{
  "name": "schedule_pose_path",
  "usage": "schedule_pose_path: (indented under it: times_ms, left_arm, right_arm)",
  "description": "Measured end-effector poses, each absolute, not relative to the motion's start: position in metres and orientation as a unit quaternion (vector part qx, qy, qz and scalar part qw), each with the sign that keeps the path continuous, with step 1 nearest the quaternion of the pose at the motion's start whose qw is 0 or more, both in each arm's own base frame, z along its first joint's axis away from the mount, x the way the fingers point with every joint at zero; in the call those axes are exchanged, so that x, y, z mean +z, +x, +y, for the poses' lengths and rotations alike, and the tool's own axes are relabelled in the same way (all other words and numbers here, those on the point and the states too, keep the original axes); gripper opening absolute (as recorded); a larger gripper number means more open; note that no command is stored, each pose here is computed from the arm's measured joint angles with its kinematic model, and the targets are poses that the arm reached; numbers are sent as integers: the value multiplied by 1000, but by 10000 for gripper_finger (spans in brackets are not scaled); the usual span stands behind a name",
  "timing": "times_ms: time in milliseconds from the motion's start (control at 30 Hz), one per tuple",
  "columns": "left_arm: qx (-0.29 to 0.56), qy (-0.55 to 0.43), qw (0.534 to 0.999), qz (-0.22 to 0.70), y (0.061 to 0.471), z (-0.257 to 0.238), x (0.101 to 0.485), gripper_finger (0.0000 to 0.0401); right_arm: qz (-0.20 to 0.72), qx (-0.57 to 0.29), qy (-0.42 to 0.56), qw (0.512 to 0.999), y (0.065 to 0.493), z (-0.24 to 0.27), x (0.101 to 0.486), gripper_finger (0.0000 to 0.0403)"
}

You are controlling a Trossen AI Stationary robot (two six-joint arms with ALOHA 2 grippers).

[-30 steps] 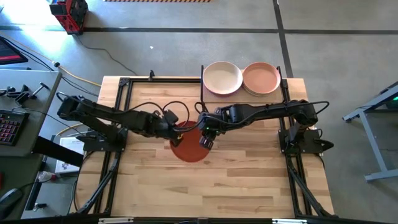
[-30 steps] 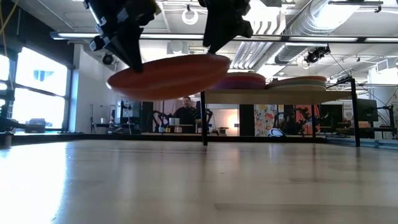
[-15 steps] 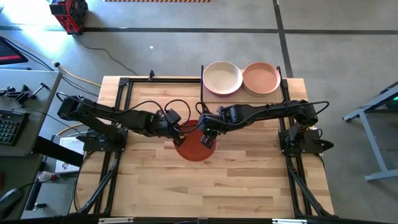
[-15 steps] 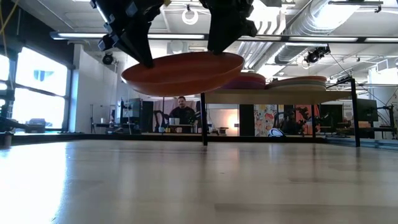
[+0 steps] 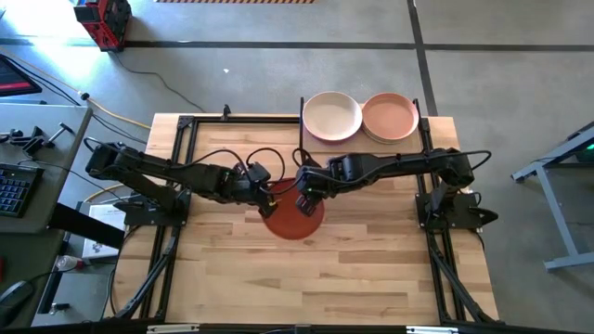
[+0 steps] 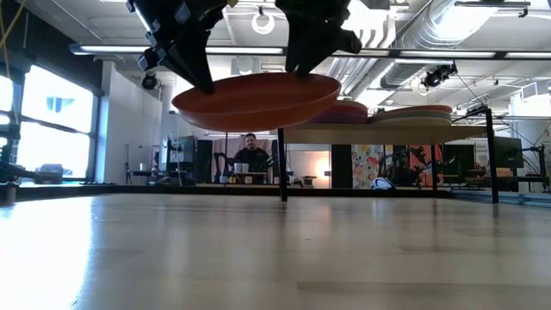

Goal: Place and stack plates onto a shelf
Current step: Stack the orange plate on top of the white plate

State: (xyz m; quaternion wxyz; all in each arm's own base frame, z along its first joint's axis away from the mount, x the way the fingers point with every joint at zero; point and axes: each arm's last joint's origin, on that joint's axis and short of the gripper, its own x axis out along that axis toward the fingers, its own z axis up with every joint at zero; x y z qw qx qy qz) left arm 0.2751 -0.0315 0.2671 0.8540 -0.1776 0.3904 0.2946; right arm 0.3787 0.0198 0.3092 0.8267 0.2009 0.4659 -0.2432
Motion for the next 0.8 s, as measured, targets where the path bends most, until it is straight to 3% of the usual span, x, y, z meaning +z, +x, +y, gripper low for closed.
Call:
schedule_pose_path:
  times_ms: [467, 800]
  left_arm:
    - [301, -187, 848, 395, 276, -23, 267, 0]
    - [300, -193, 853, 380, 278, -22, 268, 0]
  right_arm:
    - [479, -240, 200, 820, 372, 20, 333, 110]
    - [505, -246, 192, 805, 368, 20, 322, 110]
